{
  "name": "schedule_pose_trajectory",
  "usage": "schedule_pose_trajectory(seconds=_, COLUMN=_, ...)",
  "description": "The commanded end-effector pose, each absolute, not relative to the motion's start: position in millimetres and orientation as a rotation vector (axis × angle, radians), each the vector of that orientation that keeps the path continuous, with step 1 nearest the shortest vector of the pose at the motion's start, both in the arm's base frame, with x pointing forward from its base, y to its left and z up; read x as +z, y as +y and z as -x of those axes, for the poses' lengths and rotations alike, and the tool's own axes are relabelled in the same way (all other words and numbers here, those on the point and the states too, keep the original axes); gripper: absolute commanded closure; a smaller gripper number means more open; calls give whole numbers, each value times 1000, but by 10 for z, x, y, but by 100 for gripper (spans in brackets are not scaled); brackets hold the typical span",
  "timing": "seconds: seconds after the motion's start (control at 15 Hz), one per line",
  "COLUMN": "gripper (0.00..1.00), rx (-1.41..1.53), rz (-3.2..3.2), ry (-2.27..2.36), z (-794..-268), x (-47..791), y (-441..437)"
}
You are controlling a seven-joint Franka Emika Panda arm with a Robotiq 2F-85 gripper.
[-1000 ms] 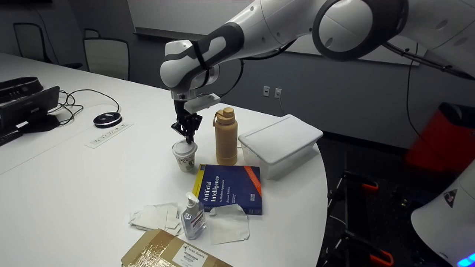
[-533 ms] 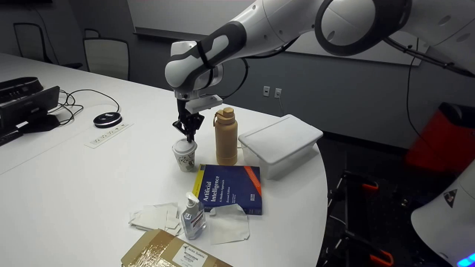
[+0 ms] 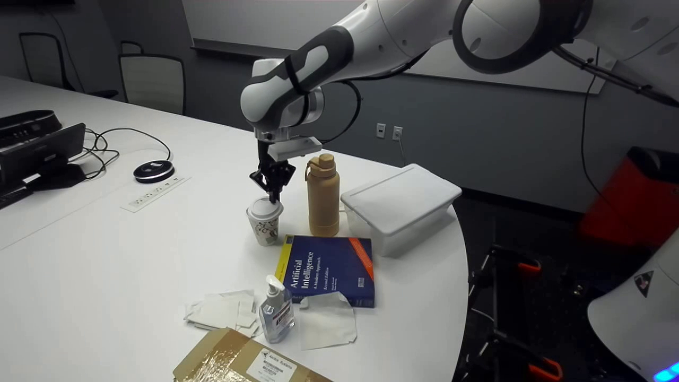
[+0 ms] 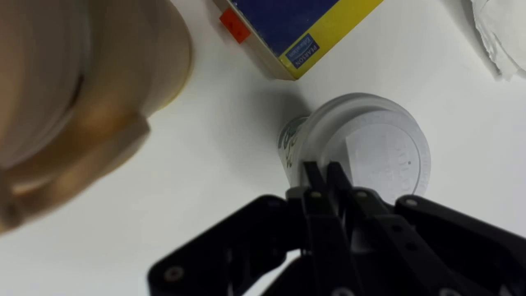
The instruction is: Cover the cup
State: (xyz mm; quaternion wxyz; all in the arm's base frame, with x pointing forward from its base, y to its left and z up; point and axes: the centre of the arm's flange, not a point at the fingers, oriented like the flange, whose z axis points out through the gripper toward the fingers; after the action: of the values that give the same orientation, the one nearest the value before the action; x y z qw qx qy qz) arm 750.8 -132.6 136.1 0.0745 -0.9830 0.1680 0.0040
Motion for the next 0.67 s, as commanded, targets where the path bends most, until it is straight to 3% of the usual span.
schedule_pose_trajectory(seconds=0.0, gripper=98, rx=9, rz=2938, ry=546, z=-7278, x=1462, y=-1255)
schedule_pose_trajectory(seconds=0.6, gripper=98, rx=-7, rz=2923, ry=564, z=-7252, x=1453, y=-1265)
